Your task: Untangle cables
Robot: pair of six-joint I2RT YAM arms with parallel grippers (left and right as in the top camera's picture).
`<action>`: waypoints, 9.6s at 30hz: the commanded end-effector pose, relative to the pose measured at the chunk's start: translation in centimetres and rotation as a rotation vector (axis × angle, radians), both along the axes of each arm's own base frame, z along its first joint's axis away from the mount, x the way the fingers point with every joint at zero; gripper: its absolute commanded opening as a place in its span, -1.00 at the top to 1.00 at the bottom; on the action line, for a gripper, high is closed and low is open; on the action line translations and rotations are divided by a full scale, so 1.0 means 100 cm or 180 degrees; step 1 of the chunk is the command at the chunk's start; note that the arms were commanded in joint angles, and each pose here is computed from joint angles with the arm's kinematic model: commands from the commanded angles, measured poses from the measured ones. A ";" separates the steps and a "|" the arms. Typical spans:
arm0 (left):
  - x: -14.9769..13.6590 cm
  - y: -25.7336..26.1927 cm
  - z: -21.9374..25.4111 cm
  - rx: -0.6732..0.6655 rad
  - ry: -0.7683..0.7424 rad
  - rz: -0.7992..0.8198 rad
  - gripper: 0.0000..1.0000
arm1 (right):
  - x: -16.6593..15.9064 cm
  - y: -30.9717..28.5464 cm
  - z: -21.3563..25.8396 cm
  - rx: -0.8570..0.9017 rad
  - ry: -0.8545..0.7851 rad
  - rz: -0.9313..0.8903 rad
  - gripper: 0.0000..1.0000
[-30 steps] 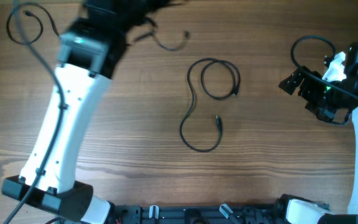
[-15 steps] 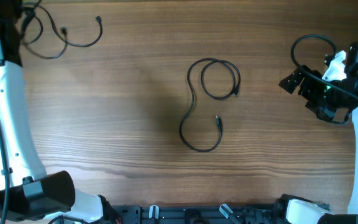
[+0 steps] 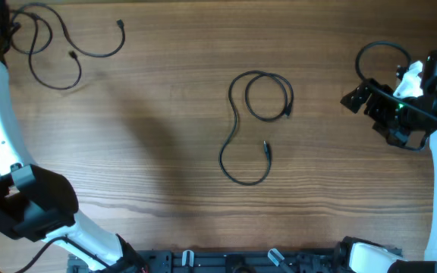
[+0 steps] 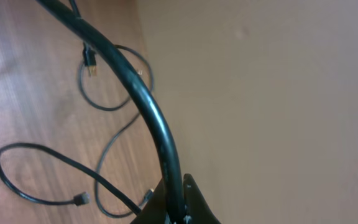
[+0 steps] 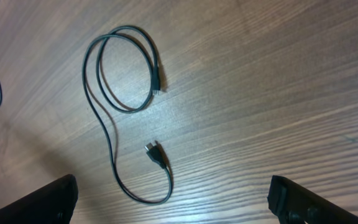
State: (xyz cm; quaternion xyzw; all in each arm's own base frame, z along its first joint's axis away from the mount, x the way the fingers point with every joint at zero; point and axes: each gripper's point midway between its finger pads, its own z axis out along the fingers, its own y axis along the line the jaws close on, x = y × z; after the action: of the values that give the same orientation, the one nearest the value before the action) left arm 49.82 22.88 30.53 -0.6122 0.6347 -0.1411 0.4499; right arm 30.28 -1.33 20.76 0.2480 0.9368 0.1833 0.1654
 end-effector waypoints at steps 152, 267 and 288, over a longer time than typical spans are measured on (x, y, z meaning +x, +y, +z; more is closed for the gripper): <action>-0.116 -0.497 -0.316 0.0925 0.2850 -0.4756 0.42 | 0.008 0.016 0.007 0.0322 -0.0089 0.0057 -0.99; -0.223 0.034 -0.165 -0.1349 0.2070 -0.0210 -0.74 | 0.016 0.011 0.005 0.0222 -0.0163 0.0101 -1.00; -0.232 -0.038 -0.312 -0.1075 0.2639 -0.0340 0.17 | 0.019 0.011 0.006 0.0214 -0.0202 0.0100 -0.99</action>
State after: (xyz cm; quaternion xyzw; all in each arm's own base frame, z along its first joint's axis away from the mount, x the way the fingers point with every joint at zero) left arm 26.27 20.17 -0.14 -0.6549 0.7542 -0.0053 0.0471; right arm 31.84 -0.28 21.30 0.2408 0.9264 0.2266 0.1802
